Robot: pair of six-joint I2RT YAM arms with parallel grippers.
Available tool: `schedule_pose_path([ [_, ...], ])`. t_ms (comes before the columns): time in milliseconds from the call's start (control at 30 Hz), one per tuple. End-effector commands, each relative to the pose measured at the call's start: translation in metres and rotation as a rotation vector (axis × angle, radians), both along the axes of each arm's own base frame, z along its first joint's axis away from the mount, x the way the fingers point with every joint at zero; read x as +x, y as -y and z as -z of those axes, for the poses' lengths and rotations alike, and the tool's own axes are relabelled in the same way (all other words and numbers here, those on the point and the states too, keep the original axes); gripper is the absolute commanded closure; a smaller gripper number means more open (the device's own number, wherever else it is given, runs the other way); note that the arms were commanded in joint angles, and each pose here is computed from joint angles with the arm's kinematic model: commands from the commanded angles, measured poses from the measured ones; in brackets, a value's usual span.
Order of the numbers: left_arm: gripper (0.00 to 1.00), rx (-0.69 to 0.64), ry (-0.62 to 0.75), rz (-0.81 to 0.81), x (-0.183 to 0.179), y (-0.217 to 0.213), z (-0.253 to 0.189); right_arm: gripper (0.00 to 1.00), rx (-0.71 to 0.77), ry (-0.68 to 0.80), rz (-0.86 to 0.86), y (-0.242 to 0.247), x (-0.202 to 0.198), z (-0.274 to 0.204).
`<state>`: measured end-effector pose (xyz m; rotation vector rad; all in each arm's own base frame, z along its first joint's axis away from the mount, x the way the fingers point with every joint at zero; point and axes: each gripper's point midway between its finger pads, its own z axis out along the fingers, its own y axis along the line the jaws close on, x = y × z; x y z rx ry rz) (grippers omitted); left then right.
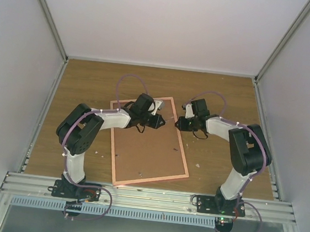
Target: Take the photo out of the frame
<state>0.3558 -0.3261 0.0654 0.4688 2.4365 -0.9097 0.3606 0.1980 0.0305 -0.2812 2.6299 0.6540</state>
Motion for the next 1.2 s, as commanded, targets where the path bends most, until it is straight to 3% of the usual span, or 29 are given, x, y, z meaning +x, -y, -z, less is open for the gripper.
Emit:
schedule_pose_path([
  [0,1.00,-0.022,0.056,0.002,0.015,0.006,-0.009,0.87,0.004,-0.014,-0.016,-0.001,-0.006,0.012],
  [700,1.00,0.060,0.046,-0.155,0.029,-0.024,0.003,0.92,0.001,-0.019,-0.001,0.001,-0.009,0.015],
  [1167,1.00,-0.024,0.122,-0.165,0.018,-0.031,-0.049,0.99,0.009,-0.026,0.063,0.007,-0.002,0.012],
])
